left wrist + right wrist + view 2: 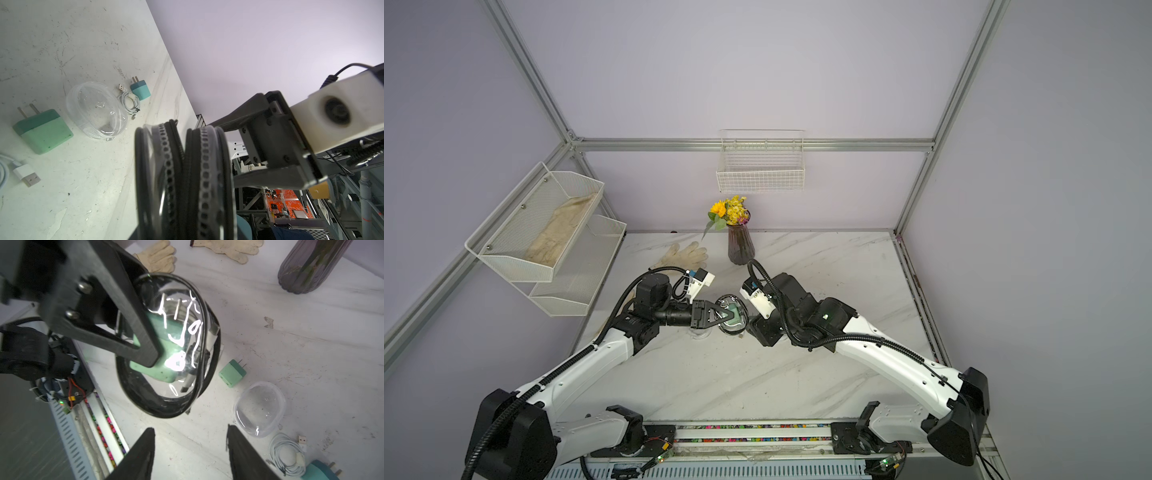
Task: Pack away charging kits
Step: Zip the zipper on the storage bag, then adjust the storage bag.
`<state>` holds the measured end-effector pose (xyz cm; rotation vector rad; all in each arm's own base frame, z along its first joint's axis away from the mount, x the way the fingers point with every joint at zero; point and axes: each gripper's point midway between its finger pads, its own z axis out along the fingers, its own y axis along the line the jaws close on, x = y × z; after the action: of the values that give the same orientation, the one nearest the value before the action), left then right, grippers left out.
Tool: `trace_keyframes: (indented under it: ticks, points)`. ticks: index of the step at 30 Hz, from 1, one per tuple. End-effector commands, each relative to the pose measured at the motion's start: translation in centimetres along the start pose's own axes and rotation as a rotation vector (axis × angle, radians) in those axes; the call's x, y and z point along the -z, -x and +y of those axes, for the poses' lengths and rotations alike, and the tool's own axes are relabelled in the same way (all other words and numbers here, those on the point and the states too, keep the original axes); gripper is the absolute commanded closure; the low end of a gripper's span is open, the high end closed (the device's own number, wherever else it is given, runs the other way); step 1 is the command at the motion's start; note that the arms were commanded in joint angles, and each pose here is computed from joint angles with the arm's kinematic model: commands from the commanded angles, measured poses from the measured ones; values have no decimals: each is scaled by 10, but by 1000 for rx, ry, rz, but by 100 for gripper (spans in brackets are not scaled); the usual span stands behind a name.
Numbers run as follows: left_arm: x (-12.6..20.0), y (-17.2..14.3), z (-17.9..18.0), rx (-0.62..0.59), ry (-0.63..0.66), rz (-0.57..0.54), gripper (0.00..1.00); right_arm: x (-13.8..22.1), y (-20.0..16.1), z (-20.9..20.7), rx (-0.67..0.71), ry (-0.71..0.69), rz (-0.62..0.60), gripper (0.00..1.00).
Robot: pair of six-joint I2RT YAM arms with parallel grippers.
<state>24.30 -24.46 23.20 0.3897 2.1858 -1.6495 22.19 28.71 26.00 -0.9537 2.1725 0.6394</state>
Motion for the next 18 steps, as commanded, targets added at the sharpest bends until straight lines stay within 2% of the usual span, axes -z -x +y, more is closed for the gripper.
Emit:
trace_keyframes:
  ticks: [1, 6, 10, 13, 18]
  points:
    - [1, 4, -21, -94, -65, 24, 100, 42, 43, 13, -18, 148, -167, 23]
    - [-1, -5, -55, -197, -163, 80, 100, 29, 51, 5, -119, 311, -190, 19]
    - [-1, -11, -73, -260, -202, 97, 98, 31, 55, 24, -131, 504, -232, 17]
    - [-2, -13, -80, -271, -219, 108, 97, 29, 51, 31, -145, 569, -228, 17]
    - [-4, -13, -87, -296, -232, 115, 97, 19, 30, 33, -185, 600, -194, 17]
